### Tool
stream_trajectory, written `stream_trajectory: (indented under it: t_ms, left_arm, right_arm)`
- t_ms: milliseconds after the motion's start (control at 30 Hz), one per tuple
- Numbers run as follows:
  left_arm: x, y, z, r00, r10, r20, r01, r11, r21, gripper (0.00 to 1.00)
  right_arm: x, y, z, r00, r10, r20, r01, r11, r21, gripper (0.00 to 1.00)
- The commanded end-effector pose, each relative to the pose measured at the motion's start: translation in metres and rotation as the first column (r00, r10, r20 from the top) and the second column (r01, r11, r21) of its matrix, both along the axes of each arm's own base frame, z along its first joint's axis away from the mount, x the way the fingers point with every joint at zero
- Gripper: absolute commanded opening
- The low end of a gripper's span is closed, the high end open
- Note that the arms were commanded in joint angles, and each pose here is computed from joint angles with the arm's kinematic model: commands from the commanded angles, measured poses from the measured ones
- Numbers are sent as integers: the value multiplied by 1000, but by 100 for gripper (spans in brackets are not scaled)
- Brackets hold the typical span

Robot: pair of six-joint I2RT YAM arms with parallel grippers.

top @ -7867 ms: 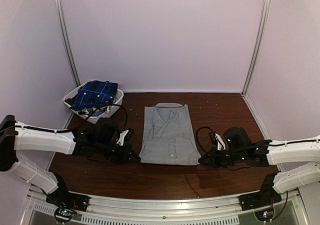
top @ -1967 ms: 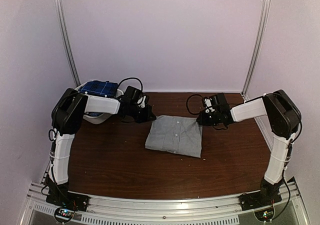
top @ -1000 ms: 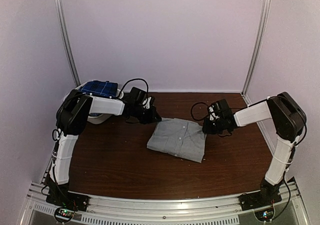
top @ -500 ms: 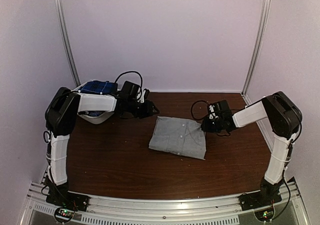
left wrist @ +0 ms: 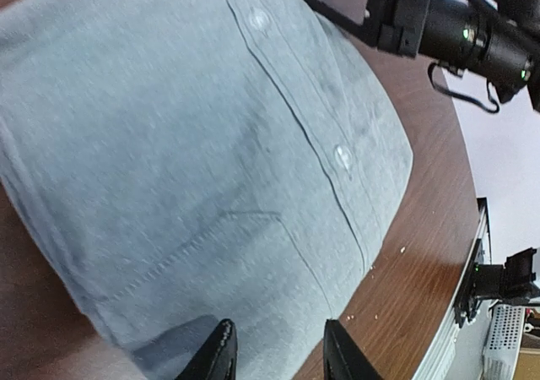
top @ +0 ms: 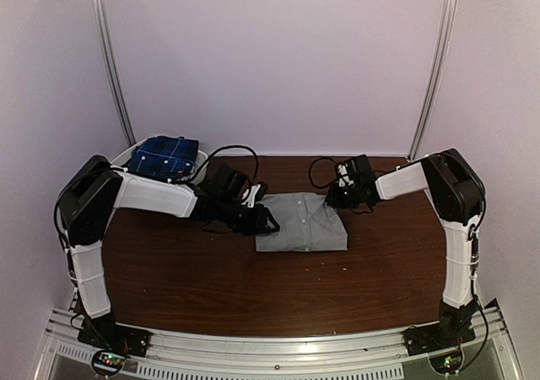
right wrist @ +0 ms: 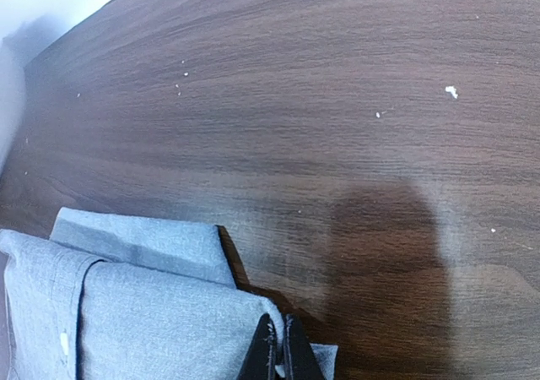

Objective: Fold and stack the long sleeve shirts
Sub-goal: Adjust the square-folded shirt at the center of the board.

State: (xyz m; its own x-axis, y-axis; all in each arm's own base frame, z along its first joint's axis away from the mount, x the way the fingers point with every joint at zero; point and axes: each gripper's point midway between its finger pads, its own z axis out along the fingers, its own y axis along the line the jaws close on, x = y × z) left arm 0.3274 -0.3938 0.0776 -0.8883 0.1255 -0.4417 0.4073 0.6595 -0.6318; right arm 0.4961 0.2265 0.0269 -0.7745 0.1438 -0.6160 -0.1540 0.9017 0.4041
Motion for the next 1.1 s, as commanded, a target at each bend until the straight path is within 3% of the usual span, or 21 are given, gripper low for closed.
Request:
stream_trajectory:
  t_ms: [0, 333, 533, 700, 800, 1067]
  left_arm:
    - [-12, -8, -15, 1000, -2, -13, 2, 1000, -15, 35]
    - [-26, 0, -56, 996, 18, -86, -12, 998, 67, 31]
    - [-13, -5, -15, 999, 34, -23, -33, 999, 39, 31]
    - [8, -12, 37, 995, 75, 73, -74, 997, -3, 32]
    - [28, -16, 61, 985, 104, 135, -101, 995, -24, 32]
    - [94, -19, 58, 968, 161, 190, -159, 987, -27, 30]
  right_arm:
    - [-18, -11, -28, 993, 6, -116, -14, 998, -67, 0]
    - [-11, -15, 6, 998, 5, -69, -12, 995, -101, 5]
    - [-9, -21, 42, 1000, -15, -27, 11, 989, -145, 27]
    - [-16, -23, 77, 999, -24, 21, 28, 983, -183, 41]
    - [-29, -19, 87, 999, -30, 36, 37, 976, -215, 44]
    - [-76, 33, 91, 998, 61, 35, -53, 980, -193, 48]
